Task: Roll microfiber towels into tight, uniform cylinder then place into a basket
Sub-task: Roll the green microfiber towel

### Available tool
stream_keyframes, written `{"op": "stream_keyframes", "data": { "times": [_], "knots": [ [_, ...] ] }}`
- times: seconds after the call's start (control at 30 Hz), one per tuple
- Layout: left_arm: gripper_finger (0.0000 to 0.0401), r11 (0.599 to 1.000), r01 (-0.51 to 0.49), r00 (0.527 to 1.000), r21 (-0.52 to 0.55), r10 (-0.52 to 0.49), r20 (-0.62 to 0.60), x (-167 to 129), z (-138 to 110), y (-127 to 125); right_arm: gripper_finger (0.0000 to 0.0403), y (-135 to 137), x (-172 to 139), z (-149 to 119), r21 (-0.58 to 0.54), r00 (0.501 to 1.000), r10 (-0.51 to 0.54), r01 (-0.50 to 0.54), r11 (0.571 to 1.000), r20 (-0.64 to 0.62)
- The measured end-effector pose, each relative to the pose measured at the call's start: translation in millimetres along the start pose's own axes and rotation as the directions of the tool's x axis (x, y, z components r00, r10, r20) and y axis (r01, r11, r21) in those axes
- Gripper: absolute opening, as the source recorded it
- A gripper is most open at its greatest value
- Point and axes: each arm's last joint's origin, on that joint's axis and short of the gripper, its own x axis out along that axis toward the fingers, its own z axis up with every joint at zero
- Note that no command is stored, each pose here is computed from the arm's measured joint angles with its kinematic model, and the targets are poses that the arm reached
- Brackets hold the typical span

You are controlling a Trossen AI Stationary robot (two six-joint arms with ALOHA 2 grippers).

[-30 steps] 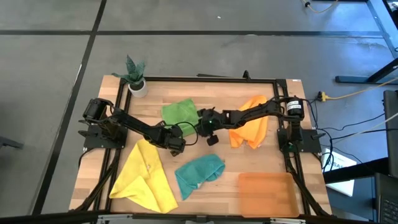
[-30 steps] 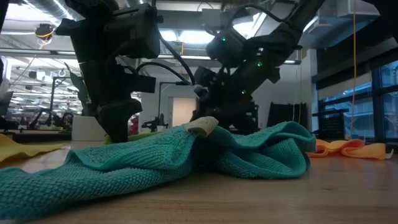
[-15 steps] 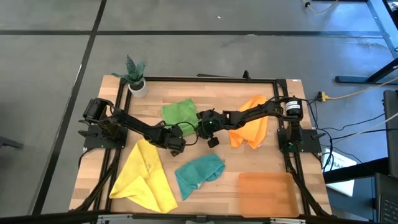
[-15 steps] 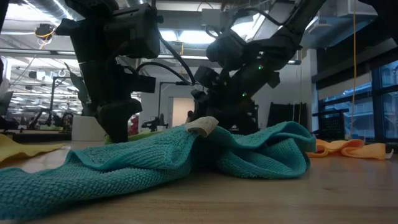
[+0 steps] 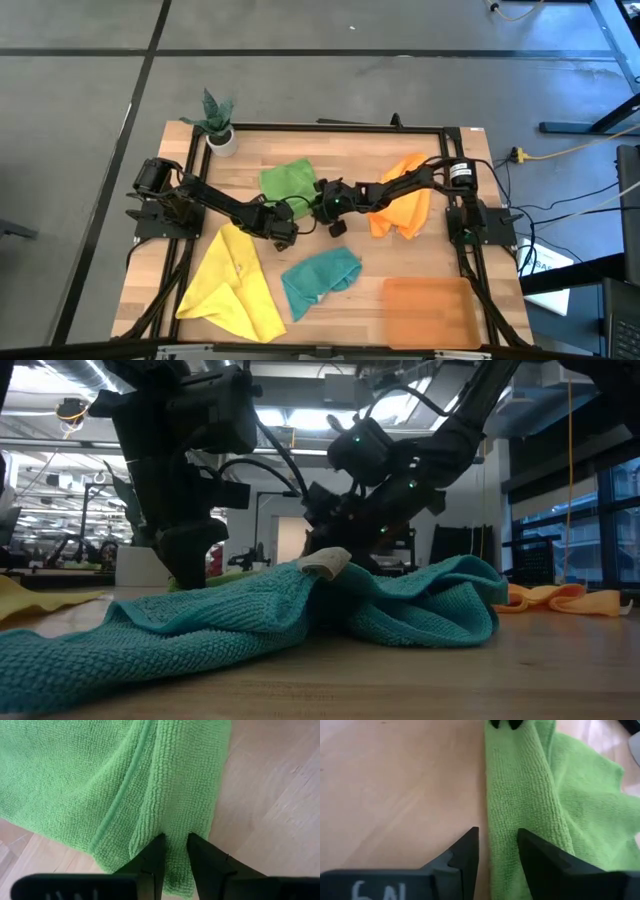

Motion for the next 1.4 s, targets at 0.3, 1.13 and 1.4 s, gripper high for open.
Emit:
{"op": "stream_keyframes", "data": {
  "times": [0.3,1.13,1.4],
  "knots": [
    [0.0080,1.000,0.000,1.000,0.000,0.000,0.000,0.0,0.0,0.0,0.0133,-0.1,3.4,-1.7,0.005,0.998,-0.058,0.058,0.998,-0.026],
    [0.0080,0.996,0.057,0.998,0.064,-0.057,-0.002,-14.9,0.5,3.8,0.0006,-7.5,5.2,4.1,0.056,0.993,0.001,0.006,0.998,-0.114],
    [0.0080,0.986,0.109,0.991,0.127,-0.118,0.068,-44.4,-7.5,-0.4,0.0002,-16.5,3.7,14.8,0.144,0.982,0.063,-0.038,0.989,-0.177]
  ]
}}
